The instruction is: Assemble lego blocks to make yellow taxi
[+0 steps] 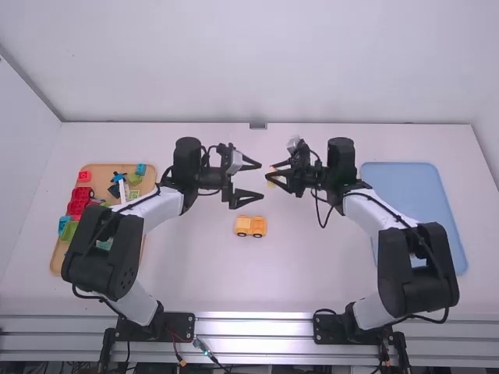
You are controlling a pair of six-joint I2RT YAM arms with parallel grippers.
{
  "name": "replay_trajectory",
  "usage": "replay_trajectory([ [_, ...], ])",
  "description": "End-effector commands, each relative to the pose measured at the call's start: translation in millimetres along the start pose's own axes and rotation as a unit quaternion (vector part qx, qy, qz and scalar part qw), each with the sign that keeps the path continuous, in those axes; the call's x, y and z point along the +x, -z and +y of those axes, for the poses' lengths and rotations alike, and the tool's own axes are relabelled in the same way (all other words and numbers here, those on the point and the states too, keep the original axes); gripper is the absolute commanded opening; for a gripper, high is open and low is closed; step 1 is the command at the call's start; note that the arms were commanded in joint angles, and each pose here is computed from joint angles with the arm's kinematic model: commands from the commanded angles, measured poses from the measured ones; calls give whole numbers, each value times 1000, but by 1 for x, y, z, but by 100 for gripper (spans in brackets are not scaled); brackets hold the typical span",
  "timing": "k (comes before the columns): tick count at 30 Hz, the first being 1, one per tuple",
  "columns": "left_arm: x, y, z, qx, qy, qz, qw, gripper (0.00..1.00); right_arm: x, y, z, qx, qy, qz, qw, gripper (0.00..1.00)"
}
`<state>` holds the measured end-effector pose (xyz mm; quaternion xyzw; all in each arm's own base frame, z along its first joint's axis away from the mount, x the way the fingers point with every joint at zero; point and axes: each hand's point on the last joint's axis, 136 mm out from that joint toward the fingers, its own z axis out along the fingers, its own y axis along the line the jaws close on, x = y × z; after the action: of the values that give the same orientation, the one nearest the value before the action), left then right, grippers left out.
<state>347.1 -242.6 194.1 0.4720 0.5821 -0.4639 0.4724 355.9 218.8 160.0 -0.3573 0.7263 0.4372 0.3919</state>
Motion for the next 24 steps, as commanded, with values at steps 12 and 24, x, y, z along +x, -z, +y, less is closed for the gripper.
replay_trajectory([
  [12, 19, 20, 60, -175, 11, 48, 983, 99, 95, 40, -43, 366, -251, 225, 867, 0],
  [24, 23, 25, 70, -206, 15, 57, 977, 99, 151, 36, -34, 443, -629, 84, 633, 0],
])
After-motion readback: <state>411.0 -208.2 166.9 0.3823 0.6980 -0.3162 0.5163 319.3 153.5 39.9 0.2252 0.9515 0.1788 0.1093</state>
